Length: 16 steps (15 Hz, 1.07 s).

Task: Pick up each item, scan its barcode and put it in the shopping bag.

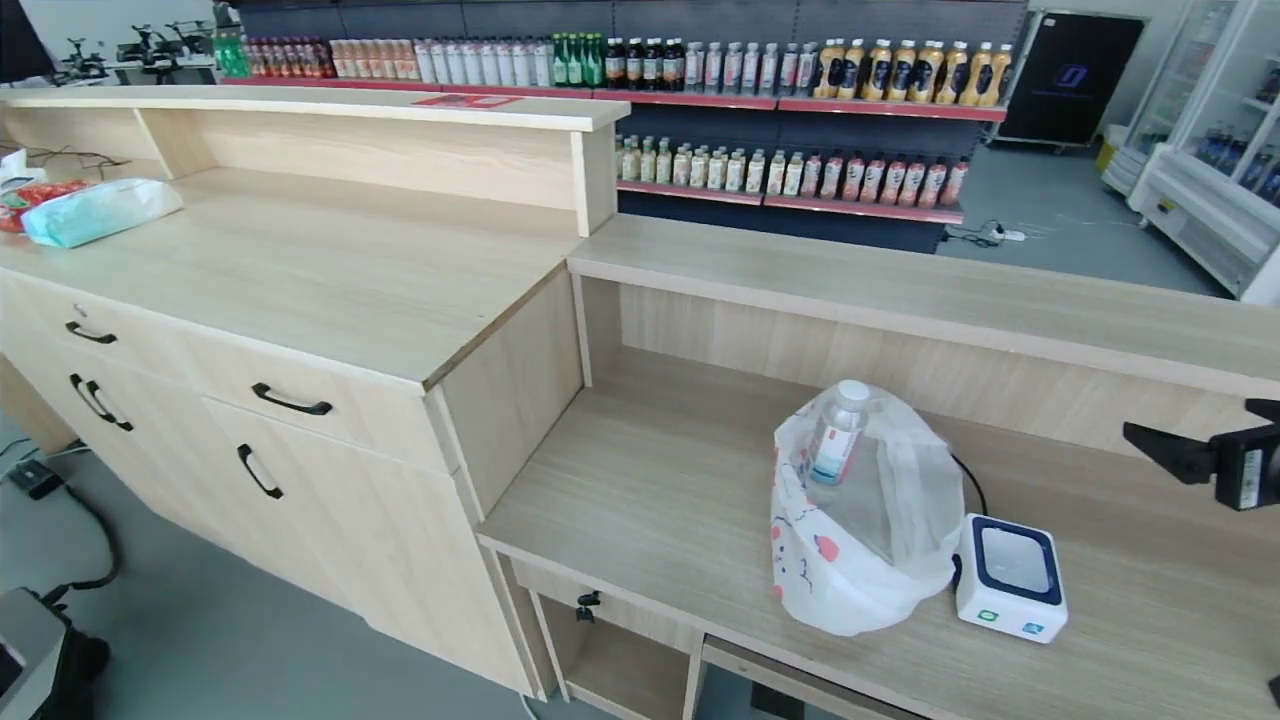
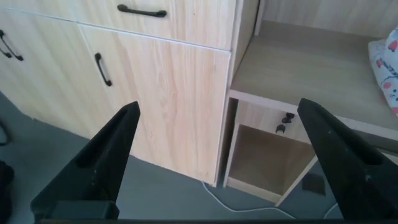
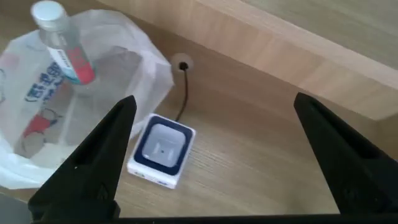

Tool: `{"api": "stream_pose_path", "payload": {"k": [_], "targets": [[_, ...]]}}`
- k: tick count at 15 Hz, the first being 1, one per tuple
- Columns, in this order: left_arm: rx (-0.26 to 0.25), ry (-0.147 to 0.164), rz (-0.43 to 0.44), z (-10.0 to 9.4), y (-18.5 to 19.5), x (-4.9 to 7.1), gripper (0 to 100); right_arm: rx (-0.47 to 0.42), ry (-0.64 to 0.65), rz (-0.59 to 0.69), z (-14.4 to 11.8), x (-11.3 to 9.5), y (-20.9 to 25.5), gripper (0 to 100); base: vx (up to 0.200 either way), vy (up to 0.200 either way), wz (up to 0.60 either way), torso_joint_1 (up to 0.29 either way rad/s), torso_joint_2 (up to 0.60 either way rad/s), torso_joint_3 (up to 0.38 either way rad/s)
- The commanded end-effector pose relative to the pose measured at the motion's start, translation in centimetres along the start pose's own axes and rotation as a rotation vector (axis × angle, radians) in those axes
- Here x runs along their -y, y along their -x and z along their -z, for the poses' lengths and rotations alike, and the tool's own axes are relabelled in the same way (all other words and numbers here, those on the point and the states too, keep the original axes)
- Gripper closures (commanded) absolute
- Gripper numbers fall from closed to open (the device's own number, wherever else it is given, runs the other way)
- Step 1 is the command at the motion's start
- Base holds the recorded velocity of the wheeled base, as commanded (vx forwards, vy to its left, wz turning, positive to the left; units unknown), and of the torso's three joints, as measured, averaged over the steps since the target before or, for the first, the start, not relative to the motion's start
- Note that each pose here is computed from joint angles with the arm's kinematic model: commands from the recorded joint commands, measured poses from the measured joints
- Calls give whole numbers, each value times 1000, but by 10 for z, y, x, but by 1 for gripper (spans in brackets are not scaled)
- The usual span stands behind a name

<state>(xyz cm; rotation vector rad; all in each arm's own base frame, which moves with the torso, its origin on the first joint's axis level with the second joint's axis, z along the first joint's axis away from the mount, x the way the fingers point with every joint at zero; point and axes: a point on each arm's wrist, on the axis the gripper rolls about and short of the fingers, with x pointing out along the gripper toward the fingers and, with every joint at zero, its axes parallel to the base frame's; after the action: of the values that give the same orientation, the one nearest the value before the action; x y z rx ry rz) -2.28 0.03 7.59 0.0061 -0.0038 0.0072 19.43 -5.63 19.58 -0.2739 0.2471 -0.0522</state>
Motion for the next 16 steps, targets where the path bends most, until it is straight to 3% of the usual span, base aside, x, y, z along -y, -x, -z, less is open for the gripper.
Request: {"api": "stream_pose_path", "payload": {"k": [1,4,7,10,12,16], "targets": [[1,0,0,0,0,0,0,9,-3,118,-3,16,27,0,0,0,-600,-2,-2,2],[1,0,0,0,0,0,0,-172,29,187,29,41,10,0,0,0,-600,-1,-4,4],[1,0,0,0,0,0,0,-314,-4,173,62,61,-23,0,0,0,-600,2,1,2],[1,0,0,0,0,0,0,-456,-92,180,104,85,-45,0,0,0,0,0,0,0],[1,0,0,0,0,0,0,-537,-125,145,131,86,-55,0,0,0,0,0,0,0],[1,0,0,0,0,0,0,-410,-72,30,148,97,-86,0,0,0,0,0,0,0]]}}
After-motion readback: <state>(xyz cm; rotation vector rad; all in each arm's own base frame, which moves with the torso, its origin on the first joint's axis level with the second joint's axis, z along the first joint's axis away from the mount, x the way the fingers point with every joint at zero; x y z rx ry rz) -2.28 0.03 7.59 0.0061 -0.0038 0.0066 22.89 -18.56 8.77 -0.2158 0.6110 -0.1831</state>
